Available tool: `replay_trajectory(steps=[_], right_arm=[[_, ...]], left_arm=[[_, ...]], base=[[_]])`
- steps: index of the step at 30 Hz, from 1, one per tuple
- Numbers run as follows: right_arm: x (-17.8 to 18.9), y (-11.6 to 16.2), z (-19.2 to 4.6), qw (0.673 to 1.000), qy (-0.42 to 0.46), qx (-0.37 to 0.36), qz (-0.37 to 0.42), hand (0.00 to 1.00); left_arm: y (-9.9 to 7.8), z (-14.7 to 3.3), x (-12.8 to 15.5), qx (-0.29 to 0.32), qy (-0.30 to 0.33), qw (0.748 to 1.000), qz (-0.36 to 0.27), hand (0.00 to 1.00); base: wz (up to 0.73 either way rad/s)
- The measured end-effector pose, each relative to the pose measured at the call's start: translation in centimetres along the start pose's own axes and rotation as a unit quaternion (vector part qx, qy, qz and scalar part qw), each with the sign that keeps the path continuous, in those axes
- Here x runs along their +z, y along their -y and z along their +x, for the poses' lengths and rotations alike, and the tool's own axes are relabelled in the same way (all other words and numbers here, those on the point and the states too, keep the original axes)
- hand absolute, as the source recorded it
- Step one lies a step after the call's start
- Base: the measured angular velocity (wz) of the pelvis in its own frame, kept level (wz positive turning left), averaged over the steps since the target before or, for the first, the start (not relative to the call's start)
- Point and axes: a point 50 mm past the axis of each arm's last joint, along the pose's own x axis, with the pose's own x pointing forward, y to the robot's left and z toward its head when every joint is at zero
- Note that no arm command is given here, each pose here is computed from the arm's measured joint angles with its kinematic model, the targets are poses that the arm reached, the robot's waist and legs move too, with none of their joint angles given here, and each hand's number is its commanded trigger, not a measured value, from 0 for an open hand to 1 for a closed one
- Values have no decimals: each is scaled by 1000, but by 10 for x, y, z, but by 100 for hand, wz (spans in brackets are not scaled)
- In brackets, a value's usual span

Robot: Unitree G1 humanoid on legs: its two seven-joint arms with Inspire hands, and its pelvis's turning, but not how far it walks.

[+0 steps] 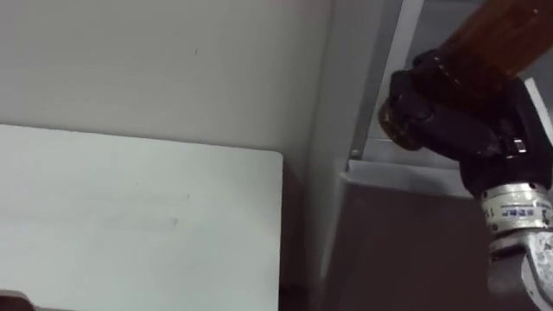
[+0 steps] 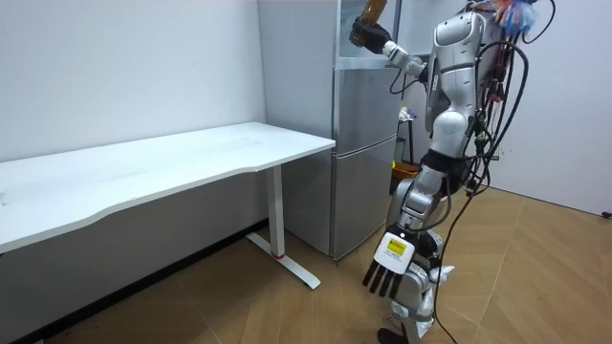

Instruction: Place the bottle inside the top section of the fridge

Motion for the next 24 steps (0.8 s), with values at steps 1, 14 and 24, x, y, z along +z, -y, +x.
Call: replay_trajectory(steps=[1,14,24], right_arm=[[0,1,0,1000,0,-3,-1,100],[12,33,9,998,15,-45,-32,100],[-21,62,8,992,-69,-102,-24,100]], left_arm=[[0,0,0,0,1,1000,0,0],[-3,-1,-7,3,1,1000,-2,0],[-7,-2,-13,6,-7,1000,3,0]], base=[[-10],[-1],[0]])
